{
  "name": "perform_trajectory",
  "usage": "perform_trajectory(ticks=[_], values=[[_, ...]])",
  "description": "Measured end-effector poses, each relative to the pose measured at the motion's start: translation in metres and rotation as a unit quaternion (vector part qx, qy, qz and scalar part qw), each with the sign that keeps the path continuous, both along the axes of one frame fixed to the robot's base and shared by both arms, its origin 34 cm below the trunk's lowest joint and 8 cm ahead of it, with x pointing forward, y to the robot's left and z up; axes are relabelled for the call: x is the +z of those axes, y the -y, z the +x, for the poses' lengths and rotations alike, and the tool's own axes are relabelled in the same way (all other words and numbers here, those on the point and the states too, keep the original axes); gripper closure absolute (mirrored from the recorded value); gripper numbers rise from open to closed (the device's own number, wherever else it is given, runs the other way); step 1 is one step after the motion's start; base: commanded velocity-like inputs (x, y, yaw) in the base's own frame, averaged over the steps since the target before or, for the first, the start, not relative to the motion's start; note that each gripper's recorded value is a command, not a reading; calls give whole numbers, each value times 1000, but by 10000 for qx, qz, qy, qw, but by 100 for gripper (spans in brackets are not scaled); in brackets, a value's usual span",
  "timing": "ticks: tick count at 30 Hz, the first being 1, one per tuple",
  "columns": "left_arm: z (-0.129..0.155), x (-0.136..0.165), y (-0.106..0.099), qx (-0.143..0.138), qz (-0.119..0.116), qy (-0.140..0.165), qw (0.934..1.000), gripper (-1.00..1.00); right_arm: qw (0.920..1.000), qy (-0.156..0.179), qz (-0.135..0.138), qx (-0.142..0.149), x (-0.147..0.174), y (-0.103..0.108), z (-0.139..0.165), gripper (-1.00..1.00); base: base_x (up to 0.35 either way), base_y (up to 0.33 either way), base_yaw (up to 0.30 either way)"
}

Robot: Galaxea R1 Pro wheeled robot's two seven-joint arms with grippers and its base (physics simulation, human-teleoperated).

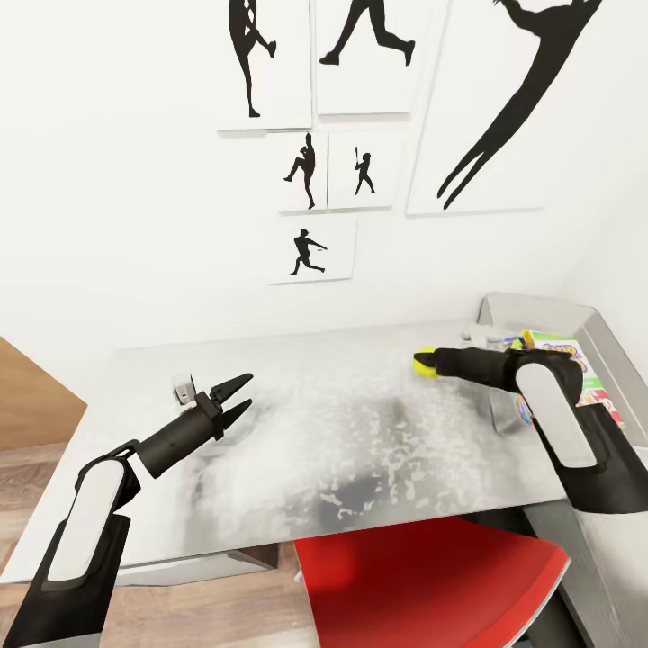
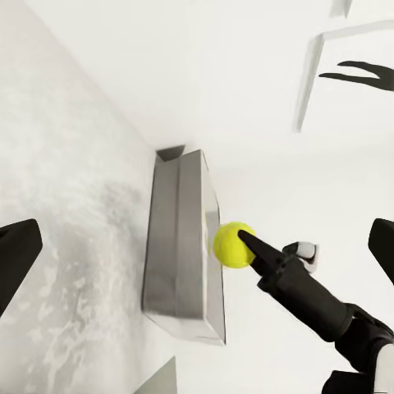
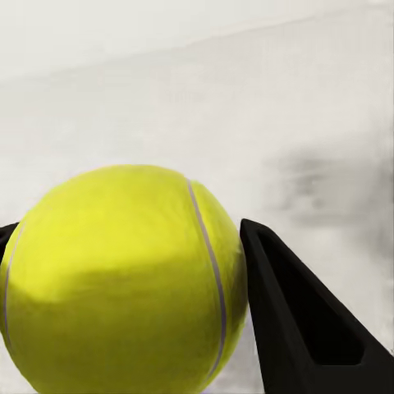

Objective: Put all the toys in the child's room - the three board games (two on the bed and one on the table), the two jigsaw puzzles on the table, and the tennis ball on the table - inside the toy box on the table in the child's room.

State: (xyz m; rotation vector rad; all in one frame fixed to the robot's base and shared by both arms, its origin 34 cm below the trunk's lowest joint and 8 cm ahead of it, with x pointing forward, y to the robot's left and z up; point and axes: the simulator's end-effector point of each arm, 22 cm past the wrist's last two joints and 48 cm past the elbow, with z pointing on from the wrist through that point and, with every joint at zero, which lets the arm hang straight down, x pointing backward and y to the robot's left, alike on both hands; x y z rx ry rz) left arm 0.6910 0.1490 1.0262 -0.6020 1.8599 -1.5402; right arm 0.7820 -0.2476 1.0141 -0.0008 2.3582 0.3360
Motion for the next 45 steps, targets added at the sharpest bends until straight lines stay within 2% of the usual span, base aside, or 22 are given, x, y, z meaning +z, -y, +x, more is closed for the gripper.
perform_trajectory(ticks=[1,2,3,6,9,13,14,16,19,23,28,34,39,45], values=[[0,0,0,0,0,-1,10000,-100,10000,-3,23,4,0,-1,0,100,0,0,0],[0,0,0,1,-1,-1,10000,-100,9997,136,23,-207,13,22,6,100,0,0,0],[0,0,0,1,-1,-2,10000,-100,9997,135,79,-205,14,22,6,100,0,0,0],[0,0,0,0,-1,-1,10000,-100,9981,356,132,-488,36,51,15,100,0,0,0],[0,0,1,-2,-8,2,10000,-100,9962,542,175,-659,55,69,22,100,0,0,-3],[-1,2,10,-89,-24,18,10000,-100,9939,707,70,-848,72,97,26,100,0,0,-48],[-1,2,10,-90,-23,17,10000,-100,9939,705,83,-843,72,97,26,100,0,0,-97],[-2,3,19,-189,-23,32,9998,-100,9925,782,56,-936,80,111,27,100,0,0,-148],[-3,5,28,-298,-16,51,9995,-100,9908,905,162,-996,92,124,28,100,0,0,-204],[-4,6,34,-365,-11,67,9993,-100,9890,1038,322,-1000,104,131,29,100,0,0,-245],[-4,7,37,-397,-7,72,9992,-100,9881,1099,392,-1003,110,135,29,100,0,0,-264],[-4,6,39,-411,19,51,9991,-100,9878,1054,425,-1067,106,141,30,100,0,0,-164],[-4,6,39,-413,24,49,9991,-100,9881,761,487,-1248,84,154,33,100,0,0,-54],[-4,6,39,-415,31,51,9991,-100,9844,340,698,-1578,61,175,52,100,0,0,-18]])
